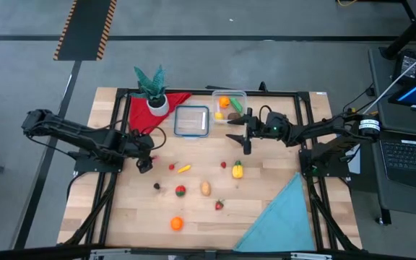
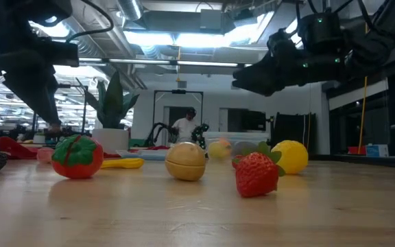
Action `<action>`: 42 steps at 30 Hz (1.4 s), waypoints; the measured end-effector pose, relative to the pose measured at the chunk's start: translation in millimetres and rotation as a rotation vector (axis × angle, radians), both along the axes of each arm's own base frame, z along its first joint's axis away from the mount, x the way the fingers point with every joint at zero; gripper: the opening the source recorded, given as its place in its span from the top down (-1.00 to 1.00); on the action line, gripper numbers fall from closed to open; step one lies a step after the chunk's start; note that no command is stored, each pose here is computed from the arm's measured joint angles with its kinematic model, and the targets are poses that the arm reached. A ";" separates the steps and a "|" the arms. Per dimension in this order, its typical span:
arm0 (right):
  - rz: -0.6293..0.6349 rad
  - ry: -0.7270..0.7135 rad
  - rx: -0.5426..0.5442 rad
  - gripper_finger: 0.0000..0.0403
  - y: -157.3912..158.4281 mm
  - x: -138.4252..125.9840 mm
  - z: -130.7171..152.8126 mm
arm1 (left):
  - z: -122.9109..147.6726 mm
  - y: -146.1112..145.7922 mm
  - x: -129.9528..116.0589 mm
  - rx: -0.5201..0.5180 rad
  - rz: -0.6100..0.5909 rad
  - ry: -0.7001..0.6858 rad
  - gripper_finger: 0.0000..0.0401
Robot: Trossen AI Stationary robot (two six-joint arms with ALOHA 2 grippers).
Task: Pick and placing Produce into tupperware
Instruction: Put the peach into the transparent bin
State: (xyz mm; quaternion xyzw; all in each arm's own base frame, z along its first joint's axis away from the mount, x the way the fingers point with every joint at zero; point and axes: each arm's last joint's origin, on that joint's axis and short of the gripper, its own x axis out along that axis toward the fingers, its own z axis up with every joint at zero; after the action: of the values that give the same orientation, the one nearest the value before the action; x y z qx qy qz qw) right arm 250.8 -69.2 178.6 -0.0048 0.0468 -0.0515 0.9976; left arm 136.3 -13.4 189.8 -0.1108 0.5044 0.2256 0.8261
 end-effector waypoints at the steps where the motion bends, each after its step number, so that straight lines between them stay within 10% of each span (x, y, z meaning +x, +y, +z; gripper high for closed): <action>1: -0.001 0.003 0.002 -0.36 -0.1 -0.1 -0.3 | -0.9 -0.2 0.3 -0.005 -0.002 0.010 -0.56; 42: -0.001 0.078 0.026 -0.36 0.0 -0.7 -7.6 | -51.5 -20.1 35.4 0.023 -0.056 0.244 -0.56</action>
State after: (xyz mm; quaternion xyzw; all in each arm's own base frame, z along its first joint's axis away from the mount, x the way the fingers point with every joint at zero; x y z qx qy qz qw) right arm 250.0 -69.2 171.1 0.0062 0.0861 -0.0511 0.9950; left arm 171.7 -33.5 138.4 -0.0591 0.6014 0.2198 0.7658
